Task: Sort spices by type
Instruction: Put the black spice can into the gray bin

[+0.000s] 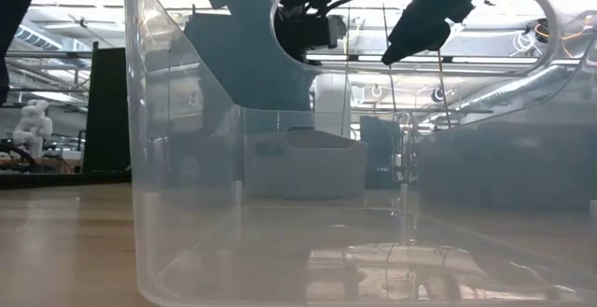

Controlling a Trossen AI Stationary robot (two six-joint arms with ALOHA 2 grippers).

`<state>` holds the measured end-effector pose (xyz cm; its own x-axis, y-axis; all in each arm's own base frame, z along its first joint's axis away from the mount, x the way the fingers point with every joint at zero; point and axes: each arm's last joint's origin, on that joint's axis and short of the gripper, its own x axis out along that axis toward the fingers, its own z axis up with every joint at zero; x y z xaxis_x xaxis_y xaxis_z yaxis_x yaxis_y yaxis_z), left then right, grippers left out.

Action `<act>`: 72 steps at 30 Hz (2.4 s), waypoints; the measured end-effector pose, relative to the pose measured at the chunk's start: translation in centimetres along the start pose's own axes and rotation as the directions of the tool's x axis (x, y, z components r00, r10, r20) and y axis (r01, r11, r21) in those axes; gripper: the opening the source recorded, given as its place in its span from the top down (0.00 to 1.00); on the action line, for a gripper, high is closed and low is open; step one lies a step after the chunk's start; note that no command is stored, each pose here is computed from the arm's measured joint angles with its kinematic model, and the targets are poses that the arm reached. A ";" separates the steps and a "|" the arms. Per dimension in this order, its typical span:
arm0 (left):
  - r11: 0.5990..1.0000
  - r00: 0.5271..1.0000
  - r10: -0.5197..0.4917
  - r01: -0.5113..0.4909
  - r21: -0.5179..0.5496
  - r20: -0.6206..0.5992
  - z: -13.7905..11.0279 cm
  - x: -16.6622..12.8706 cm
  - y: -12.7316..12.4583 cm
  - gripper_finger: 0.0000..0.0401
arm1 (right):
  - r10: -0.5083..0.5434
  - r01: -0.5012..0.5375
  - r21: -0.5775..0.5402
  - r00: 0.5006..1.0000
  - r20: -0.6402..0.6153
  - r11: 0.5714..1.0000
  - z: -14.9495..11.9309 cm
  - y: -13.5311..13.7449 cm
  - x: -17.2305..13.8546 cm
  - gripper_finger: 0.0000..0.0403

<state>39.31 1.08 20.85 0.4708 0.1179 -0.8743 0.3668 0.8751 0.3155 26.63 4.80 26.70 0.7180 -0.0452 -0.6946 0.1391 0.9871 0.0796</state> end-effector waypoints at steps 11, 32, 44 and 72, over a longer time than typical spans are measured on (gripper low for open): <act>1.000 0.996 0.021 -0.022 -0.020 -0.085 -1.1 0.2 0.7 0.96 | 0.001 -0.001 0.005 1.000 0.001 1.000 0.0 0.0 0.0 0.41; 0.996 0.996 0.082 -0.083 -0.027 -0.030 -0.1 -7.0 2.0 0.96 | -0.008 0.009 0.007 0.999 -0.031 1.000 -0.3 -0.1 0.0 0.41; 0.818 0.938 0.158 -0.299 -0.492 -0.307 -11.4 -15.3 9.8 0.96 | -0.009 0.009 0.011 0.999 -0.041 1.000 -0.5 0.2 -0.1 0.41; 0.410 0.913 -0.143 -0.297 -0.862 -0.382 -23.2 -11.6 15.5 0.75 | -0.002 0.001 -0.026 1.000 -0.010 1.000 -0.5 1.0 -0.2 0.41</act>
<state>20.94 24.17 27.39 0.0707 0.1619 -0.9843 -0.6812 0.7287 0.0709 26.29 5.90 26.60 0.7112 -0.0452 -0.7016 0.1225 0.9906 0.0604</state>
